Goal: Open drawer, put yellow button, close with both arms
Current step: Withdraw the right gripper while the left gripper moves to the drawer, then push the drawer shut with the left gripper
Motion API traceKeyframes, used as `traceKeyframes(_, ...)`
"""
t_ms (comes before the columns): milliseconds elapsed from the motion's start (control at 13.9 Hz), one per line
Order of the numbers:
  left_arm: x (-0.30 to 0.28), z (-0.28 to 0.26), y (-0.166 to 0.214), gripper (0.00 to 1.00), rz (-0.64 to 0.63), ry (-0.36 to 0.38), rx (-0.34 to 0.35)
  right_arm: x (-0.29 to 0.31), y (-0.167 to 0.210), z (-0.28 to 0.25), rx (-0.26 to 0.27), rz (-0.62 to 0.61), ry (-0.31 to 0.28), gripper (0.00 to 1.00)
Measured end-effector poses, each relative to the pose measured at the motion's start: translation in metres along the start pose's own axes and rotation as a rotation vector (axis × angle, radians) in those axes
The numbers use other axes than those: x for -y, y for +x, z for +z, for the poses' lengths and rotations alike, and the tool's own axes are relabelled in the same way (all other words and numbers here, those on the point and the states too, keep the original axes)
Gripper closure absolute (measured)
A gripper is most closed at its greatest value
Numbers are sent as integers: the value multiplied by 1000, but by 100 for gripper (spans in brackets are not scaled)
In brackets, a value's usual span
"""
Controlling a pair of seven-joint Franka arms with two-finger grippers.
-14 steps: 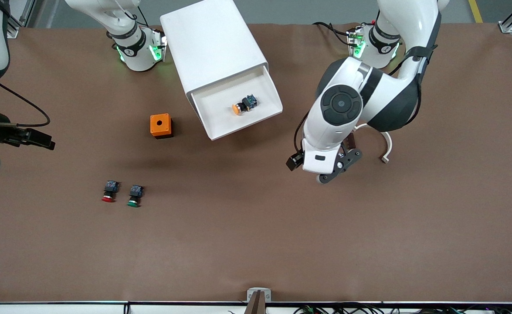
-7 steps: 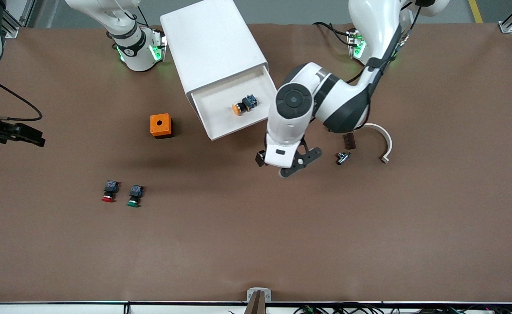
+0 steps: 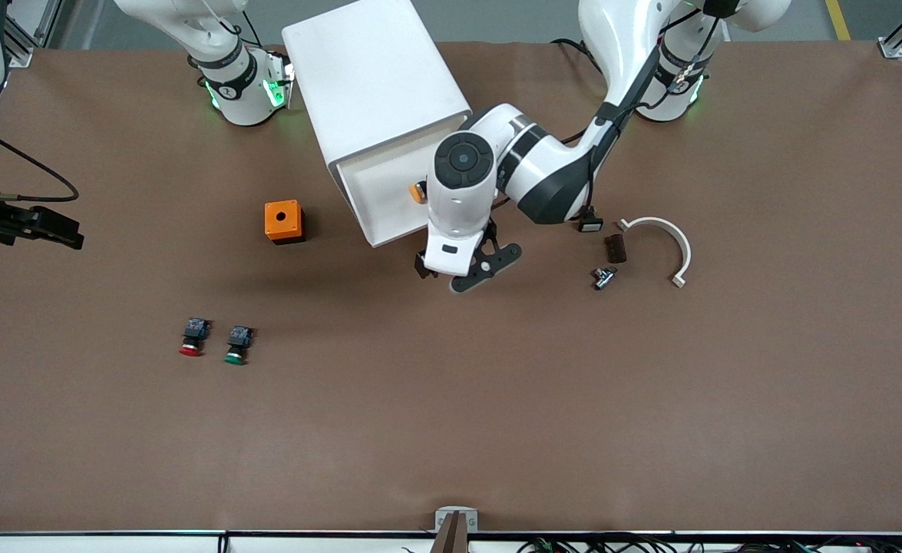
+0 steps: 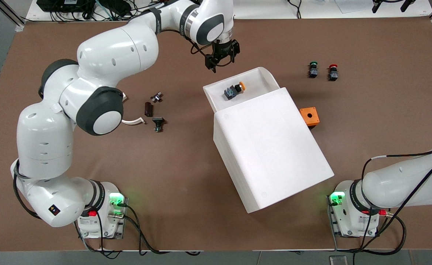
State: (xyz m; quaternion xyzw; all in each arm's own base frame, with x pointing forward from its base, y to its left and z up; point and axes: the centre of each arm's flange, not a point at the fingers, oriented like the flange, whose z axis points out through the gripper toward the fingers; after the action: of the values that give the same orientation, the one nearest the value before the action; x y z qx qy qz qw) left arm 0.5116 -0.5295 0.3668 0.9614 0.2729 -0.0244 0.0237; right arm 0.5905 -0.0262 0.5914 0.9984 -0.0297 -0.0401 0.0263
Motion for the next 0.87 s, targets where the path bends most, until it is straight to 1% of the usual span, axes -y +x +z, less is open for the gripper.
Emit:
traceKeyframes(289,-6,-1,-24,0,24,-4,1,-5,-16,-20,-25,-5,5,0)
traceKeyframes(577,-9,-1,-42,0,49,-4,3,-19,-34,-32,-44,-75,9,0)
traceKeyframes(866,-13,0,-66,0,83,-7,22,-30,-35,-33,-61,-78,8,0)
